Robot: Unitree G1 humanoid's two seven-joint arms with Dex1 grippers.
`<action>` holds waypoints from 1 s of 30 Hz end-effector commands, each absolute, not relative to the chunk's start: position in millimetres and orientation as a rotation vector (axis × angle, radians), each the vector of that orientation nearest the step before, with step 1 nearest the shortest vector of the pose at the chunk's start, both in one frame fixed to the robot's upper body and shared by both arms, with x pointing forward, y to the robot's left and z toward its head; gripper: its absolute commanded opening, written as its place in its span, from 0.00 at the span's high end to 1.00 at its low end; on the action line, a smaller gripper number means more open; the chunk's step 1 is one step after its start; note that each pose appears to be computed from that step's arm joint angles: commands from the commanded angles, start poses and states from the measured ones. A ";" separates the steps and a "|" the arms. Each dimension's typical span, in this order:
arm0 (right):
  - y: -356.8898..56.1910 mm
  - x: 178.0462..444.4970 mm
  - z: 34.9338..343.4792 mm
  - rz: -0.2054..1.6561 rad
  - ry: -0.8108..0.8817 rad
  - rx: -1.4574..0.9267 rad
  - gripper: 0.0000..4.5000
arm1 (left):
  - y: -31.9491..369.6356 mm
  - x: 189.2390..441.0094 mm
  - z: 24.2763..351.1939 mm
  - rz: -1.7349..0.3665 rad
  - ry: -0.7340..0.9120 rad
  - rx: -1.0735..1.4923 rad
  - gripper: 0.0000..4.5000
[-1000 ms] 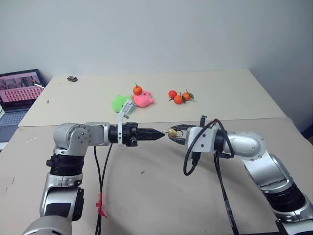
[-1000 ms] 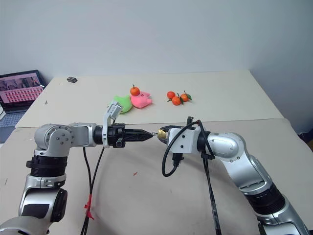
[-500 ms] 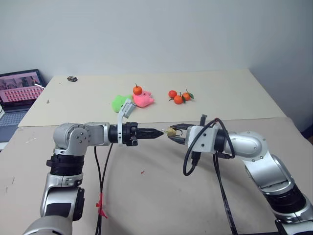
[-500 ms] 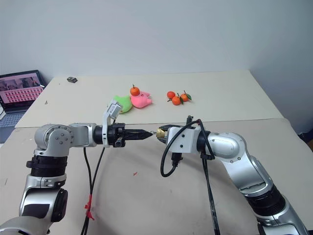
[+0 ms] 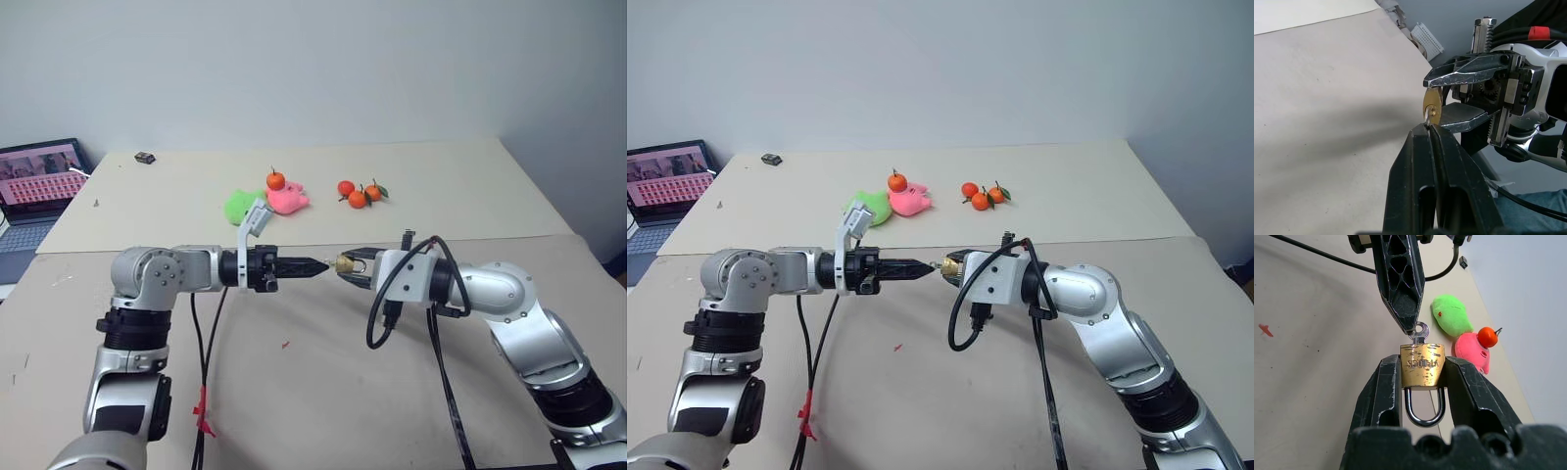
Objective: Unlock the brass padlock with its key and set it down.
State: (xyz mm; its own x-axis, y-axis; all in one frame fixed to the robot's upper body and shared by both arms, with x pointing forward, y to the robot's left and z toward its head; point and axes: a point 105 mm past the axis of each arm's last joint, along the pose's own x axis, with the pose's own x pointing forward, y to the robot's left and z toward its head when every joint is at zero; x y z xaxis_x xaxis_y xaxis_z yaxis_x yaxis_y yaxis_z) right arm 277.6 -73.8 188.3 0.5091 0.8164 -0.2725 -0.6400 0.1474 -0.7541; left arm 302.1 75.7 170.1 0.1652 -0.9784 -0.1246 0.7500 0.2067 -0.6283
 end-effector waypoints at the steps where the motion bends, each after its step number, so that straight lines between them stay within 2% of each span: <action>1: -68.9 269.6 202.3 1.062 -0.290 -0.961 0.80 | 69.4 304.4 192.1 -1.349 0.462 -0.420 0.98; 7: -69.1 270.1 202.2 1.060 -0.287 -0.958 0.80 | 62.6 293.5 194.3 -1.431 0.350 -0.207 0.98; 10: -68.8 269.7 202.9 1.061 -0.288 -0.955 0.80 | 58.4 282.4 186.1 -1.492 0.309 -0.021 0.98; 16: -68.4 269.2 203.8 1.062 -0.287 -0.950 0.80 | 57.4 277.4 168.1 -1.529 0.288 0.195 0.98; 24: -68.7 269.1 204.3 1.060 -0.284 -0.947 0.80 | 54.6 278.6 172.6 -1.541 0.260 0.170 0.98; 30: -71.5 270.4 204.2 1.059 -0.275 -0.950 0.80 | 69.6 290.2 160.6 -1.439 0.418 0.006 0.98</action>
State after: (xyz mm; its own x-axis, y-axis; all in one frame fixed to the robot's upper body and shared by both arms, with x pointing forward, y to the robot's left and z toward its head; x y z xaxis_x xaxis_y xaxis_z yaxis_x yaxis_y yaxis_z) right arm 273.4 -72.1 190.7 0.4937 0.8264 -0.2708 -0.6539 0.1475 -0.7421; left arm 286.0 62.3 151.9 0.0488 -0.9516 -0.3036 0.9704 0.1171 -0.2112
